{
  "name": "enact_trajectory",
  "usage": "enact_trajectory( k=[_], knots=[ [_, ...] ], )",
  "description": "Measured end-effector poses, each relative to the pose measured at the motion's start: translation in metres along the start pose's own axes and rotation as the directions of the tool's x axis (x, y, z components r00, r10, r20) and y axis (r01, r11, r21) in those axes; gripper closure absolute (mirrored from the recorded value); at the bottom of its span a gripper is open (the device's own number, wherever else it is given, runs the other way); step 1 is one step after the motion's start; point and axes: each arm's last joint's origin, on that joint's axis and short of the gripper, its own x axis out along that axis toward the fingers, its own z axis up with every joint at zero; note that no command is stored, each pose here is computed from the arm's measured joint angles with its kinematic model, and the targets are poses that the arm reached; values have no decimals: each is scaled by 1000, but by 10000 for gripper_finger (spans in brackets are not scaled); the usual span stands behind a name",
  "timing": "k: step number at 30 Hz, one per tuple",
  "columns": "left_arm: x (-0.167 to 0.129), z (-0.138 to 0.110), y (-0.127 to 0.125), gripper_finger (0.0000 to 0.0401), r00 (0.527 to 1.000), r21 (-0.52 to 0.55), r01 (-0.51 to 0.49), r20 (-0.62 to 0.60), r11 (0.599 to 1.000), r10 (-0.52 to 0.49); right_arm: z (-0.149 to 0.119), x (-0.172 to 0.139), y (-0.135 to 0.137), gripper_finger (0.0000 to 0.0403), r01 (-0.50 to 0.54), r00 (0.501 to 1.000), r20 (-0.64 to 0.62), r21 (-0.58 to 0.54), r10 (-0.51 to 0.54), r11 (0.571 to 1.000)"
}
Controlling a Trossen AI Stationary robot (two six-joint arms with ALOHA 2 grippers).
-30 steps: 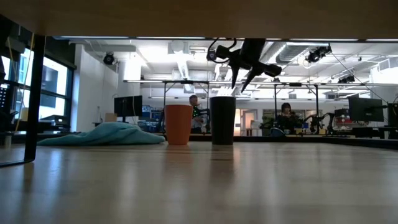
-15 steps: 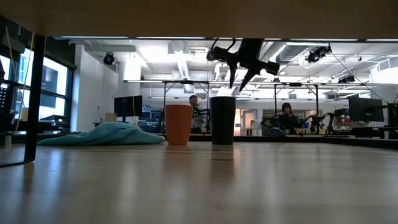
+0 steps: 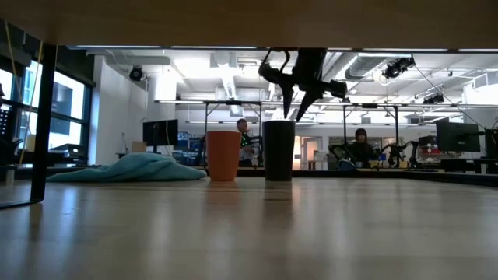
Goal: Stack small to large cups/mugs on shelf
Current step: Put the black cup on the shelf
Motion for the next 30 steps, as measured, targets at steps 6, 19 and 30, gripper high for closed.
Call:
enact_trajectory(
  k=[6,19,30],
  knots=[
    [-33,-47,-7,284,995,-45,-99,6,994,100,1,6,3,289,-12,1000,27,50,11,999],
    [-42,-121,-10,284,975,-128,-118,171,985,139,4,6,9,289,-75,996,57,115,69,990],
    [-41,-122,-9,284,971,-137,-110,197,985,136,7,6,6,289,-53,995,87,145,41,988]
  ],
)
